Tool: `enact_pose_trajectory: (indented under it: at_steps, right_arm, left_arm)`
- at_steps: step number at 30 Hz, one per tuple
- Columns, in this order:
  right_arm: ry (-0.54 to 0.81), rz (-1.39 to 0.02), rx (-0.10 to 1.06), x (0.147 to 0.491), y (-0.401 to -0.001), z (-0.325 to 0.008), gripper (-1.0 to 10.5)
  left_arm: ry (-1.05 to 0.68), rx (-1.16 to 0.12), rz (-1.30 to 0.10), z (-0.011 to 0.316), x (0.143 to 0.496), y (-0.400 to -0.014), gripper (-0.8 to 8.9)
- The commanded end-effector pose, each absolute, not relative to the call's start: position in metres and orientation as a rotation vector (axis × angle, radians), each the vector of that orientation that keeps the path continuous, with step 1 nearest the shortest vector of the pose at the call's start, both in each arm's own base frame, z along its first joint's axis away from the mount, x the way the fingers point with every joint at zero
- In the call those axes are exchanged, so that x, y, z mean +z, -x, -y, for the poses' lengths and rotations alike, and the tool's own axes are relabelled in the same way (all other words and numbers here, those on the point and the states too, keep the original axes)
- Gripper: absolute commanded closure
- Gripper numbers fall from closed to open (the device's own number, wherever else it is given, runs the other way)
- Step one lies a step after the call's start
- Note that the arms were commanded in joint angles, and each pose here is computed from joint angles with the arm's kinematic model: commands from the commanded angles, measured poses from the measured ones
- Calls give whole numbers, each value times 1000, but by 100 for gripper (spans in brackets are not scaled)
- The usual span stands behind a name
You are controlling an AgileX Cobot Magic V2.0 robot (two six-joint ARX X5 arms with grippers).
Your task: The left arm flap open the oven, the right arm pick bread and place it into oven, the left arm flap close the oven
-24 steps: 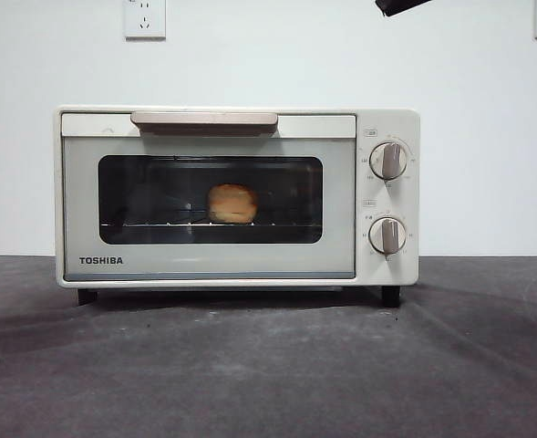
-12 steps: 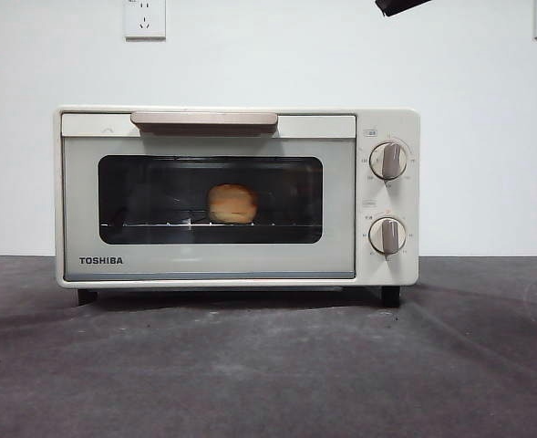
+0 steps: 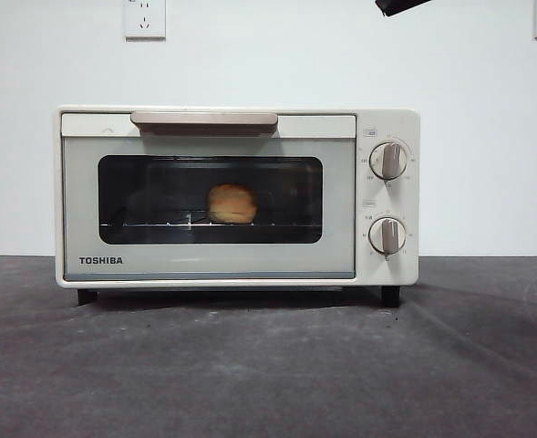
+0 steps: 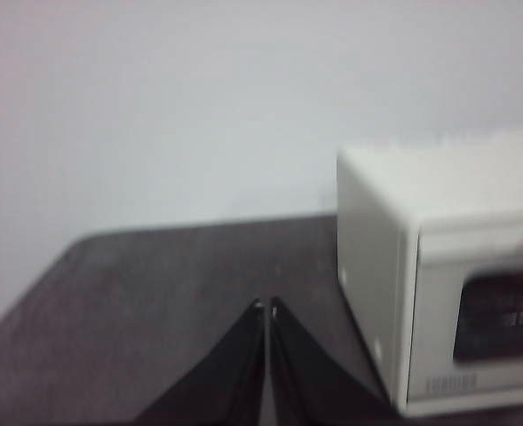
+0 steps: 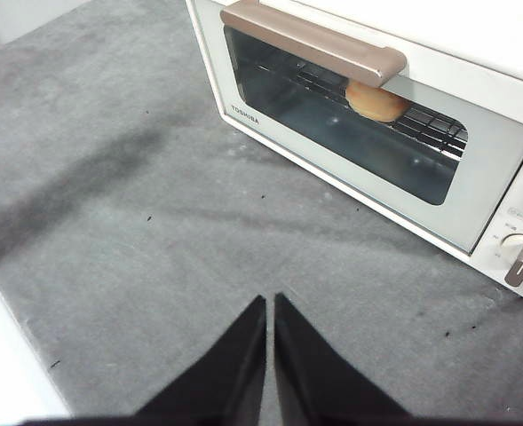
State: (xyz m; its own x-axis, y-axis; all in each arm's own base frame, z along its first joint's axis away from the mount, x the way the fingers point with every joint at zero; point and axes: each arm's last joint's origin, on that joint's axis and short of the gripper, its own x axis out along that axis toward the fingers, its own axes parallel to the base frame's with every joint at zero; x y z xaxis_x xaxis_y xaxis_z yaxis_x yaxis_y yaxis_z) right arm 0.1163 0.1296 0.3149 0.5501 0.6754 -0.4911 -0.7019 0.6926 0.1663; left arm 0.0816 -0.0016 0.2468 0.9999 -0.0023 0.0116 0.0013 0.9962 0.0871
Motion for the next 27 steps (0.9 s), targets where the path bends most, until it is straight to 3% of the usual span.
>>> enact_pose_trajectory:
  at_steps: [1, 9, 27]
  right_arm:
    - [45, -549, 822, 318, -116, -132, 936]
    - [44, -549, 822, 318, -116, -132, 936]
    - [44, -549, 822, 318, -116, -132, 936]
  left_arm:
    - [-93, 3, -10, 1, 228, -84, 797]
    - [-88, 0, -75, 2, 187, -89, 797]
    - [-89, -5, -179, 2, 149, -96, 797]
